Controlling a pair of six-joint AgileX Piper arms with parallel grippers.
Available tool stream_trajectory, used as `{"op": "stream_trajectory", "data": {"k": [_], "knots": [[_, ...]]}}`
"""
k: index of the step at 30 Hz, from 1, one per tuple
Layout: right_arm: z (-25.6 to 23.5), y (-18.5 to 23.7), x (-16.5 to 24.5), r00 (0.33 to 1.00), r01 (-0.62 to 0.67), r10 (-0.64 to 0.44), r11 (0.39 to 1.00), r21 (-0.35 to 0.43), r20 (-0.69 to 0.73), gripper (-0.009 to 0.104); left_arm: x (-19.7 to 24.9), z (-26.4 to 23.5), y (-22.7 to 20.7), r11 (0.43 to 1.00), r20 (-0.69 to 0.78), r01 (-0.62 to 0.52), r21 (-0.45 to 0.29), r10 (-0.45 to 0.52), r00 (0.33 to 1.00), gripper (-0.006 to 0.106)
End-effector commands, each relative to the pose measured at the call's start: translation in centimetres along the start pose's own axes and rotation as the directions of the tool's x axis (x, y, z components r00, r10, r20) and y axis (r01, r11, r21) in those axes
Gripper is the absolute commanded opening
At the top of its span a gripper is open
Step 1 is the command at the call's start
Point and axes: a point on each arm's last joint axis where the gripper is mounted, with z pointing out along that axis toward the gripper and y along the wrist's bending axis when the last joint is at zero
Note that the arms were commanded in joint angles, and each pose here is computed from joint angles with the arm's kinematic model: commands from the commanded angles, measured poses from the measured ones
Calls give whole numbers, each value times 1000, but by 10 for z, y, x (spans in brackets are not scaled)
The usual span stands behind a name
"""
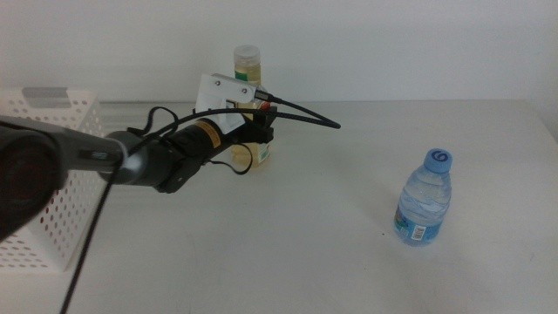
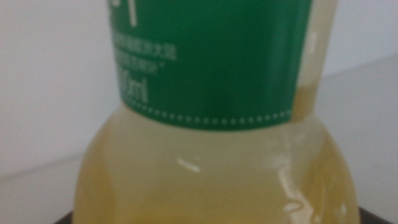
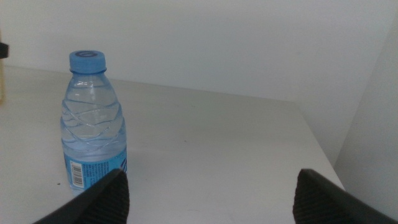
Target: Use arms to grab the bottles and put them into the dustbin to the left of the table.
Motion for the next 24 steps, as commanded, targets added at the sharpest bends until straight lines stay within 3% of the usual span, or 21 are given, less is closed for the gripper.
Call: {"op": "stream_trajectory", "data": {"k": [1, 10, 14, 24], "knots": [[-3, -1, -11, 993, 23, -24, 1000, 14, 111, 84, -57, -22, -9, 1000, 149, 2, 19, -4, 989, 6], [-3, -1, -11, 993, 23, -24, 1000, 14, 111, 84, -89, -101, -33, 998, 147, -53, 33, 47, 988, 7], [-3, -1, -11, 993, 23, -24, 1000, 14, 111, 84, -105, -133, -39, 1000, 88, -12, 9, 12, 996, 7], [-3, -1, -11, 993, 23, -24, 1000, 14, 111, 84, -149, -202, -42, 984, -69, 14, -179, -27, 997, 7]]}}
